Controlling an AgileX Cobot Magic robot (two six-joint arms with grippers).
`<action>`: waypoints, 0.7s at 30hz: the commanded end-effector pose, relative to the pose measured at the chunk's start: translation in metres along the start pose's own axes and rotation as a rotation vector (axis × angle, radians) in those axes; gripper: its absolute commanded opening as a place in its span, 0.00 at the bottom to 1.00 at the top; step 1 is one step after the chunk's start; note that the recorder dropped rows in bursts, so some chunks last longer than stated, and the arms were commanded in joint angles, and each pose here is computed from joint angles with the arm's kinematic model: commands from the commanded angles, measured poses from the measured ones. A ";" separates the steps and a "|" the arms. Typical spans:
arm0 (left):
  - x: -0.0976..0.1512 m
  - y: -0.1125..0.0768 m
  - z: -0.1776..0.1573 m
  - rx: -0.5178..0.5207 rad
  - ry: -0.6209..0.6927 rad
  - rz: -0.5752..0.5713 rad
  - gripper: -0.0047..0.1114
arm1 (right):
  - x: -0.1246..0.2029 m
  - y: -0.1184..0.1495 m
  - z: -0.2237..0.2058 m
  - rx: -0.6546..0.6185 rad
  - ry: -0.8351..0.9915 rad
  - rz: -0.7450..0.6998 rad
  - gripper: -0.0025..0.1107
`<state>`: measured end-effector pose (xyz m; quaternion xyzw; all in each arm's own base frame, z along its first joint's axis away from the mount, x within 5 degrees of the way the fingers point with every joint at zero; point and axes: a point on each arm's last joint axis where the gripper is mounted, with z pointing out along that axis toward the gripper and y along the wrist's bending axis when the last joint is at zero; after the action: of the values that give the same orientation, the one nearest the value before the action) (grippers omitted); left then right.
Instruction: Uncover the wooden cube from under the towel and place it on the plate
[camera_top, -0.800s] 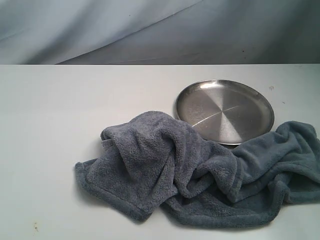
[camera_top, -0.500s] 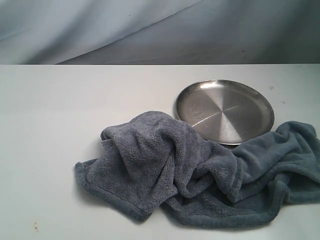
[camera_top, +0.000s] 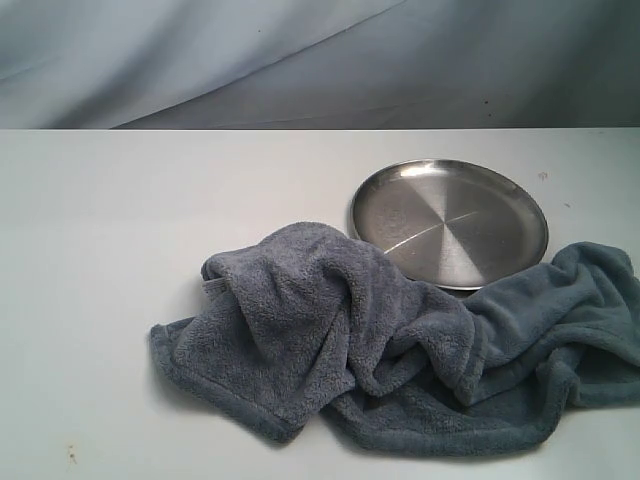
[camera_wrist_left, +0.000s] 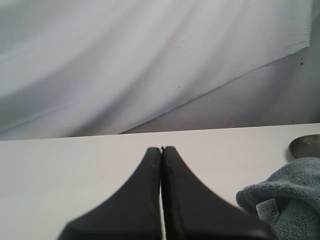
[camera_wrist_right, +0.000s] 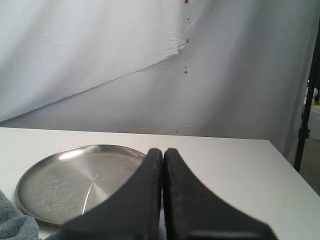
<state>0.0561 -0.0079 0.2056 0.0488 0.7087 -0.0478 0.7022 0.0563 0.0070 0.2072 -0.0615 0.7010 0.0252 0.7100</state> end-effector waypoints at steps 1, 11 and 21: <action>0.000 0.000 0.000 -0.003 -0.011 -0.005 0.04 | 0.001 0.000 0.000 0.004 -0.002 -0.007 0.02; 0.000 0.000 0.000 -0.003 -0.011 -0.005 0.04 | -0.012 -0.002 -0.001 0.007 -0.150 0.185 0.02; 0.000 0.000 0.000 -0.003 -0.011 -0.005 0.04 | -0.053 -0.013 -0.015 0.056 -0.553 0.321 0.02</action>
<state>0.0561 -0.0079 0.2056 0.0488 0.7087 -0.0478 0.7022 0.0504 -0.0032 0.2405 0.1023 0.5494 0.1614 0.8134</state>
